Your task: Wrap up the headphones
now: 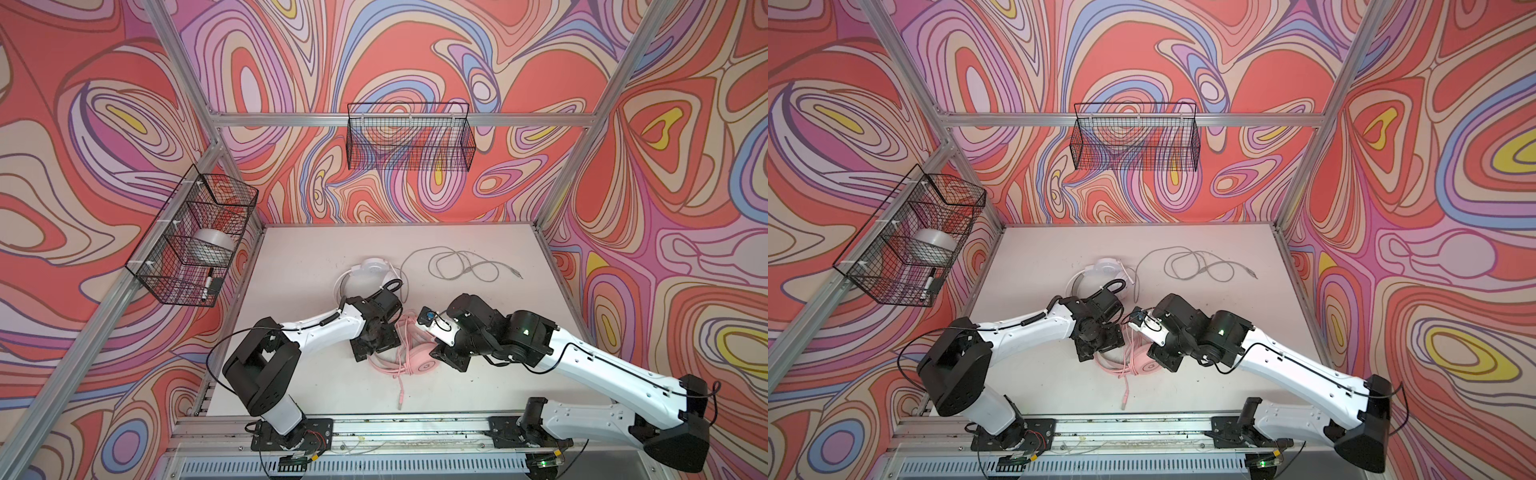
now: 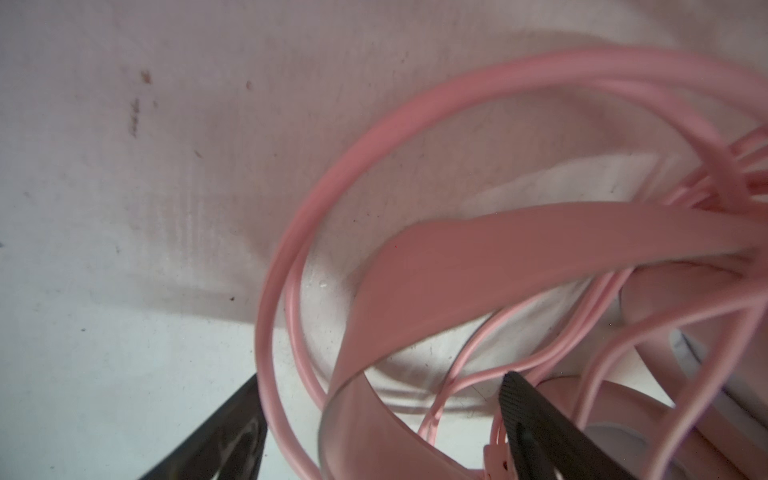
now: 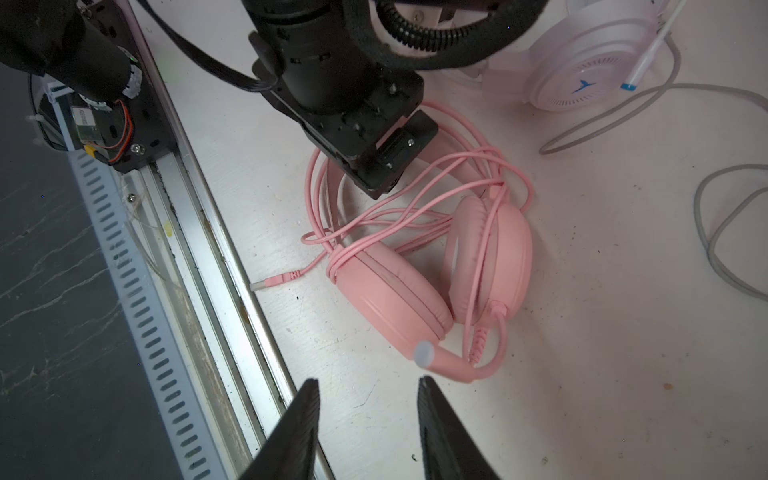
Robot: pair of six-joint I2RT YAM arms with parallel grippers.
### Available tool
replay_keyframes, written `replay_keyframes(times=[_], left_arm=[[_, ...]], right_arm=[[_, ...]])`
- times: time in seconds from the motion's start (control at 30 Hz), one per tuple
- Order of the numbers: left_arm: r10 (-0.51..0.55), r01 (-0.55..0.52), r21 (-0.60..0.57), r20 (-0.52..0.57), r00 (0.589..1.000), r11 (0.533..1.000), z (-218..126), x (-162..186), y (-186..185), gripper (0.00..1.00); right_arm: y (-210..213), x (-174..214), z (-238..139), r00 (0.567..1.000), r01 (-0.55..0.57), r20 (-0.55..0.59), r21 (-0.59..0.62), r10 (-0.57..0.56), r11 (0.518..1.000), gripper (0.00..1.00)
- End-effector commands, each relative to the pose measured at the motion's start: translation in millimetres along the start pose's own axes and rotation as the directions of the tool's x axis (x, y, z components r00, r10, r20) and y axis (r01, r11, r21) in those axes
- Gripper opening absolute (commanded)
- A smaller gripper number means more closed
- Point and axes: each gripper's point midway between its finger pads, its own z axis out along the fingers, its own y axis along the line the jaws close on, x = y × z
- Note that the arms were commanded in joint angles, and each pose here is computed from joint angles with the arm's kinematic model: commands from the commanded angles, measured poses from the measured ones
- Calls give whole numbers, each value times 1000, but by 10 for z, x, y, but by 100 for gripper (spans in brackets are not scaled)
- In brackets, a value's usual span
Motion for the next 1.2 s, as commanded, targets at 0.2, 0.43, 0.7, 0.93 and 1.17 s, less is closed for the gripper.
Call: replay_keyframes(times=[0.2,0.43,0.7,0.93,1.17], left_arm=[[53,-58,79,68,996,995,-352,-109,-255,100],[71,-81,77,122,990,994,-587,-193,-287,100],[86,-89,36,86,993,995,-395,-151,-214,98],[78,-82,21,159,984,996,-601,-280,-166,94],[42,-50,24,253,967,998,-1090,-520,52,96]], right_arm=[[196,-46,-50,978,202,67,-58,-199,978,44],[298,6,39,931,364,19,-89,-363,927,47],[290,28,154,900,433,-13,-89,-435,897,47],[536,112,265,842,535,18,-164,-540,829,47],[637,225,506,732,661,-44,-200,-680,724,51]])
